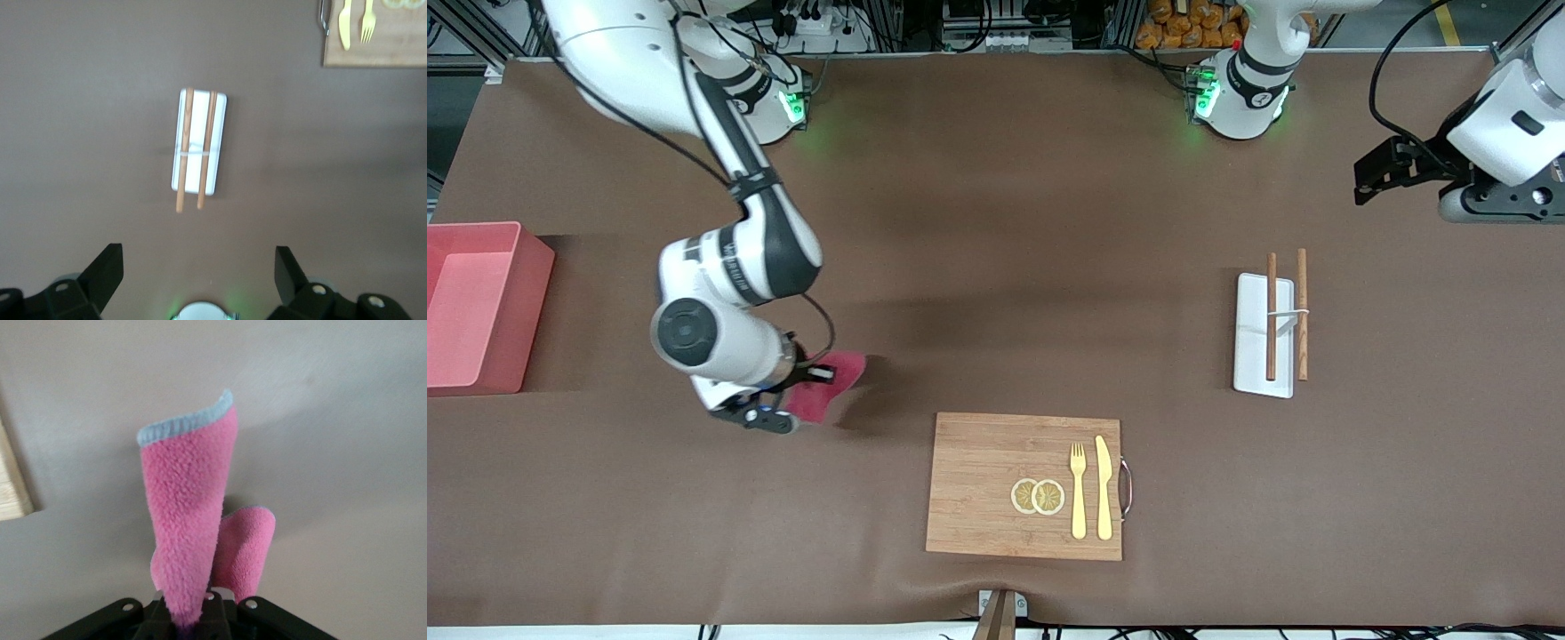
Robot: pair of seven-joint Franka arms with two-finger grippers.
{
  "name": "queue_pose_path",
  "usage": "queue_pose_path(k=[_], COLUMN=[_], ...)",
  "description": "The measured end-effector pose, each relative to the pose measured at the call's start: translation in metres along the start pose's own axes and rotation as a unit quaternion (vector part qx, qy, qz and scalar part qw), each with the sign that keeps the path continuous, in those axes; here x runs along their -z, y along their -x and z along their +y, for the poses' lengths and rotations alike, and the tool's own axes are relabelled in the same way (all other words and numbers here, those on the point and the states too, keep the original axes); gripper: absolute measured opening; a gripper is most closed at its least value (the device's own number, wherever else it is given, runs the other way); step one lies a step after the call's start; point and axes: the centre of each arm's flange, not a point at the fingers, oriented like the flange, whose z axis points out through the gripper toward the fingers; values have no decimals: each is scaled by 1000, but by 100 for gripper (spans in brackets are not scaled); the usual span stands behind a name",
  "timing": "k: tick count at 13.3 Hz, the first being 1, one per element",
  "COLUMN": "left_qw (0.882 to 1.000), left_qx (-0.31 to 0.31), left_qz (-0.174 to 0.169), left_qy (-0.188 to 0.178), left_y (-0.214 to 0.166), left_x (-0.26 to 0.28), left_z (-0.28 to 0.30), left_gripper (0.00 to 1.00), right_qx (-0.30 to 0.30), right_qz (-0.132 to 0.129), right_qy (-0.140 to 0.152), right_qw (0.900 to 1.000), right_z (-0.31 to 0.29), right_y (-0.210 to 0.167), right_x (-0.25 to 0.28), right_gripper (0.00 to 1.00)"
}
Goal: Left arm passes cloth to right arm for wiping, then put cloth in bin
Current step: 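Carry the pink cloth with the right gripper toward the pink bin, then lower the cloth into the pink bin and open the right gripper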
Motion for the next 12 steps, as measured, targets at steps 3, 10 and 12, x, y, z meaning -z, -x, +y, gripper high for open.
queue_pose_path(k=[3, 10, 12], left_qw=[1000, 1000, 1000], left_qx=[1, -2, -7], left_qz=[11, 8, 8], left_qy=[1, 3, 3], left_y=[-3, -4, -4], left_x=[1, -2, -2], left_z=[-1, -5, -5], left_gripper=[100, 100, 100], right_qx=[50, 182, 200], right_qz=[6, 22, 21], right_qy=[-7, 1, 18], right_qw=[999, 983, 979], right_z=[83, 300, 365], right_y=[-28, -43, -39], right_x=[28, 121, 137], right_gripper=[2, 2, 2])
